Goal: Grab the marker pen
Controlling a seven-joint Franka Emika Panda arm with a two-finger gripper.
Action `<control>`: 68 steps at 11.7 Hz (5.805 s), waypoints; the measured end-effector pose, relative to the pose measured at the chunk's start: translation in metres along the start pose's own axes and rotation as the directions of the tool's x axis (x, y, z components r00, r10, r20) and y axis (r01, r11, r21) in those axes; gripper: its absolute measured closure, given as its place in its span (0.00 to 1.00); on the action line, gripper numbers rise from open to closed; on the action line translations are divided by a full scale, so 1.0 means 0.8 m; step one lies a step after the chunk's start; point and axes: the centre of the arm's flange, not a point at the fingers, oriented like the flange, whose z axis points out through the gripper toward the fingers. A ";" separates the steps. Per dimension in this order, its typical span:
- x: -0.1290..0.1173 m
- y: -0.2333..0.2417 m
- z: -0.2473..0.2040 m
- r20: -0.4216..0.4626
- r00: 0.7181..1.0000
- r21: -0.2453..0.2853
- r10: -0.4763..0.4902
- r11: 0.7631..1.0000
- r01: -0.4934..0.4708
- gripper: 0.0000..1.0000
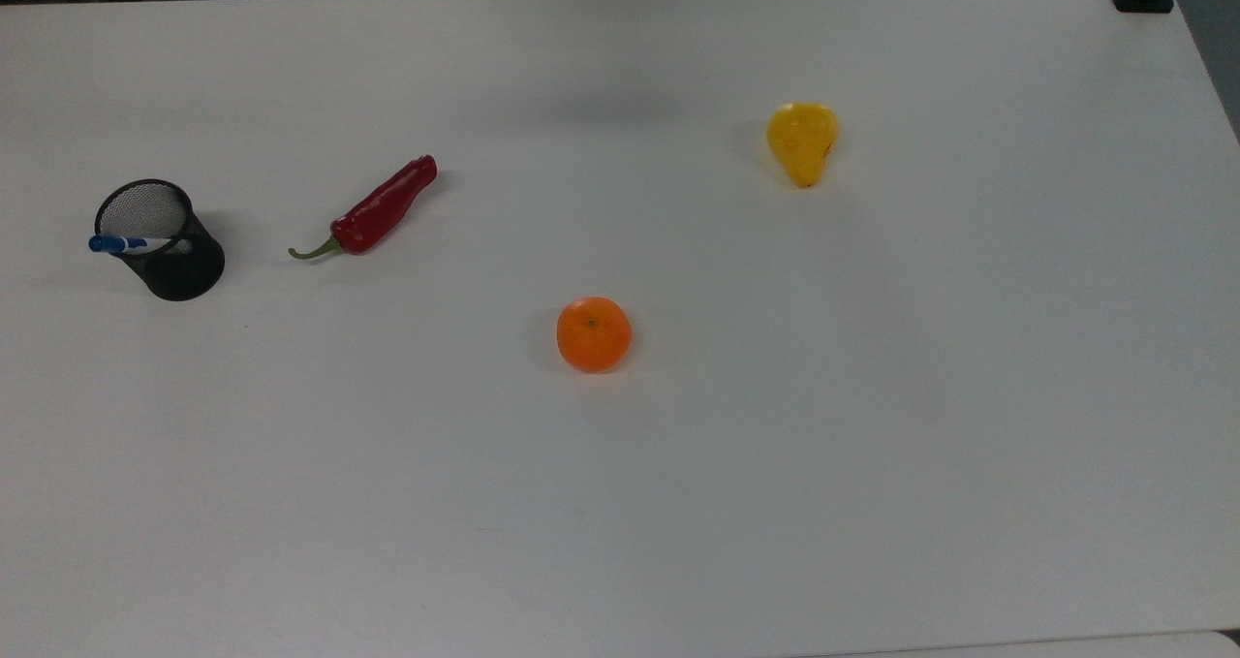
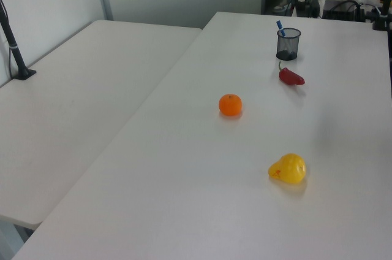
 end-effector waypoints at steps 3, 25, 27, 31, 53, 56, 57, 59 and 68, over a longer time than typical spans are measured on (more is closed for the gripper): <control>0.000 0.000 0.000 0.000 1.000 0.000 0.000 1.000 0.000 0.00; 0.016 0.066 -0.039 -0.260 0.963 -0.051 0.066 0.995 -0.082 0.00; 0.017 0.104 -0.046 -0.342 0.934 -0.069 0.104 0.988 -0.135 0.00; 0.020 0.156 -0.032 -0.412 0.898 -0.090 0.152 0.974 -0.206 0.00; 0.042 0.322 0.220 -0.469 0.862 -0.235 0.191 0.914 -0.331 0.51; 0.044 0.327 0.231 -0.478 0.862 -0.253 0.169 0.913 -0.319 0.53; 0.042 0.332 0.235 -0.477 0.864 -0.263 0.159 0.913 -0.313 0.53; 0.036 0.344 0.241 -0.462 0.876 -0.282 0.139 0.913 -0.294 0.53; 0.038 0.351 0.284 -0.434 0.894 -0.315 0.110 0.911 -0.266 0.56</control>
